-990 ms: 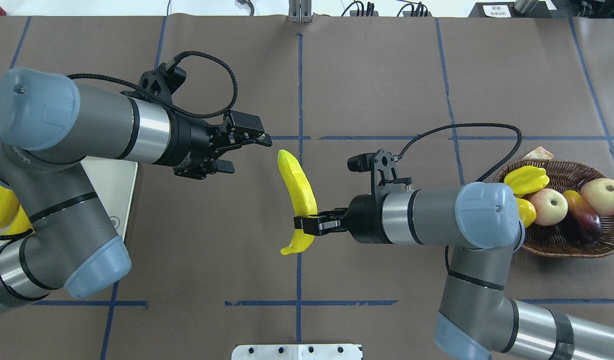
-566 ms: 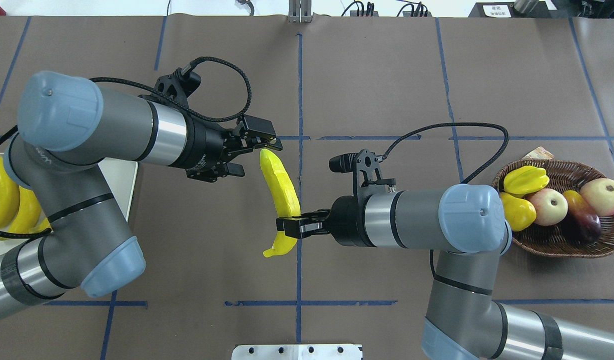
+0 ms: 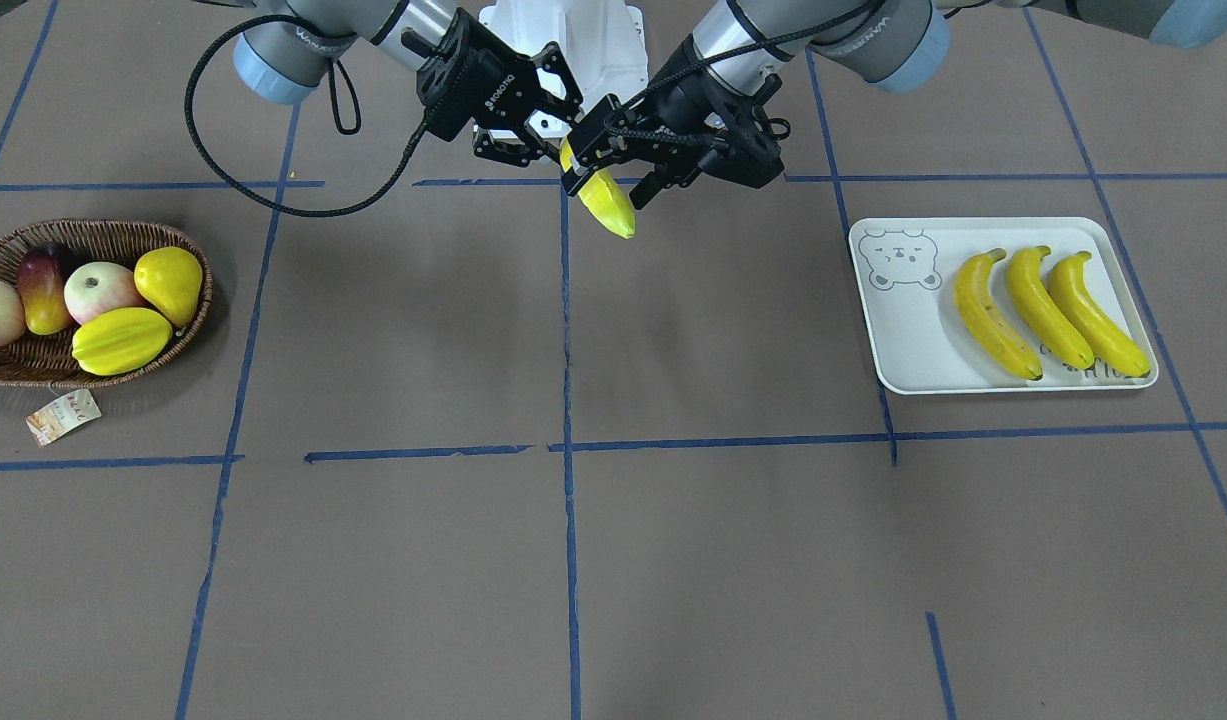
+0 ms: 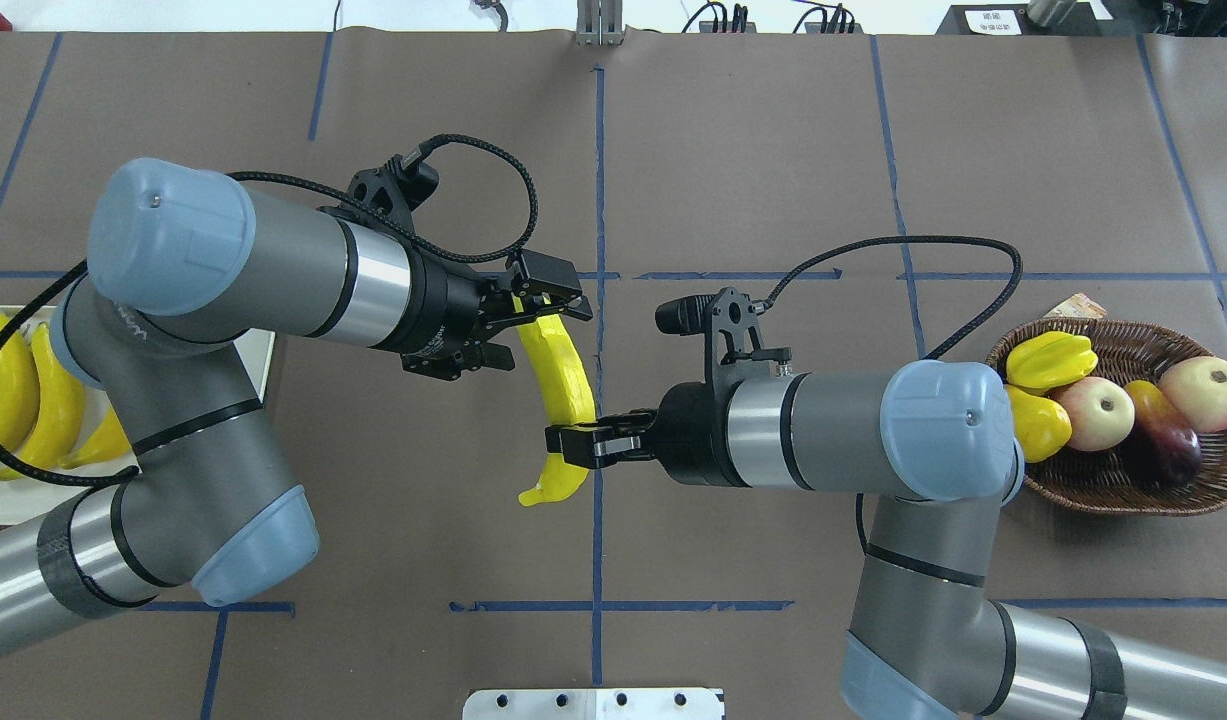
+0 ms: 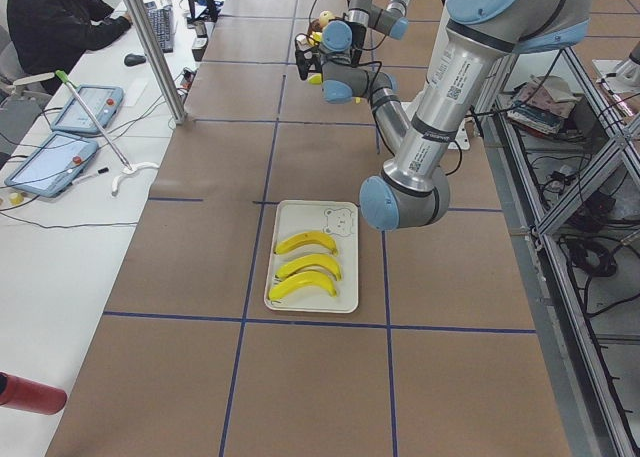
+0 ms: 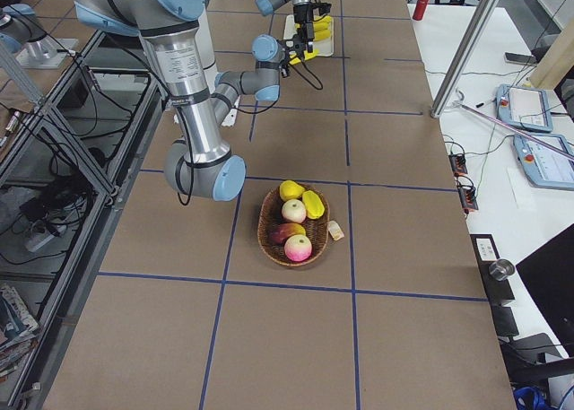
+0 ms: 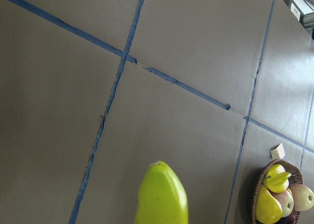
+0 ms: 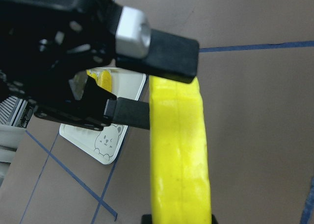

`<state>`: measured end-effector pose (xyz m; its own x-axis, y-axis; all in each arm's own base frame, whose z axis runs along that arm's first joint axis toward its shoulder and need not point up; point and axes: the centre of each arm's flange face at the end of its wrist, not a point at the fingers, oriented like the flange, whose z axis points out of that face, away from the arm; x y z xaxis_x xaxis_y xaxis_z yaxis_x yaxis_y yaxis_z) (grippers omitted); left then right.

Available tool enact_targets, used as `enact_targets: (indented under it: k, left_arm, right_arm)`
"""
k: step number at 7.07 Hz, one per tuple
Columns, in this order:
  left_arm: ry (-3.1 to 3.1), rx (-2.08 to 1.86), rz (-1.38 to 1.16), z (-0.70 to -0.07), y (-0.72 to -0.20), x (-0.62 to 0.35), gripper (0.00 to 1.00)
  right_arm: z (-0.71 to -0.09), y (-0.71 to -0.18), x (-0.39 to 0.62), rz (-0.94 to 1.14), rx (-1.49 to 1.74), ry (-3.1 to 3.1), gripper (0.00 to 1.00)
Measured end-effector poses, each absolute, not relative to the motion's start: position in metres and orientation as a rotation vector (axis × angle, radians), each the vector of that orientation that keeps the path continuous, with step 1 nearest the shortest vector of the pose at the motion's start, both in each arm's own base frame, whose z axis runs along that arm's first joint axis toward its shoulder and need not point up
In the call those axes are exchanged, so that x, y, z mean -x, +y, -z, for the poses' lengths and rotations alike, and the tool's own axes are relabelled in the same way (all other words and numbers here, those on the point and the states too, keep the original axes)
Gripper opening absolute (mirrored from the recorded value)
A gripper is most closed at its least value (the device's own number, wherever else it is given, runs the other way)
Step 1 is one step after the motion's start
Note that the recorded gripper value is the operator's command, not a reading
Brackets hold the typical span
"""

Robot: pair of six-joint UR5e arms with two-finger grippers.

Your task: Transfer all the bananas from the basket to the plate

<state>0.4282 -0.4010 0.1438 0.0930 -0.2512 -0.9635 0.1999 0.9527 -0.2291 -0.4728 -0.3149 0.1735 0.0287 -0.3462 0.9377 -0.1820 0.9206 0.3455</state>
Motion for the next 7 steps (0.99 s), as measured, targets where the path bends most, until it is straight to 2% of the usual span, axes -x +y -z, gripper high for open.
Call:
enact_targets:
  k: [3,4,5,6,7]
  left_arm:
    - [1.441,0.052,0.324,-0.143,-0.395,-0.433,0.99]
    - [1.441,0.055,0.320,-0.143,-0.393,-0.435,0.88]
    - [1.440,0.058,0.317,-0.143,-0.392,-0.436,0.44]
    - [1.440,0.062,0.313,-0.143,-0.390,-0.438,0.06]
    - [1.436,0.063,0.307,-0.145,-0.387,-0.440,0.00]
  right_arm:
    - [-0.171,-0.315,0.471,0.131,-0.423,-1.545,0.02]
    - [-0.171,-0.315,0.470,0.131,-0.424,-1.545,0.01]
    - [-0.171,-0.315,0.470,0.130,-0.425,-1.545,0.02]
    - [-0.171,-0.315,0.469,0.130,-0.425,-1.545,0.02]
    - [-0.173,-0.315,0.469,0.129,-0.425,-1.543,0.21]
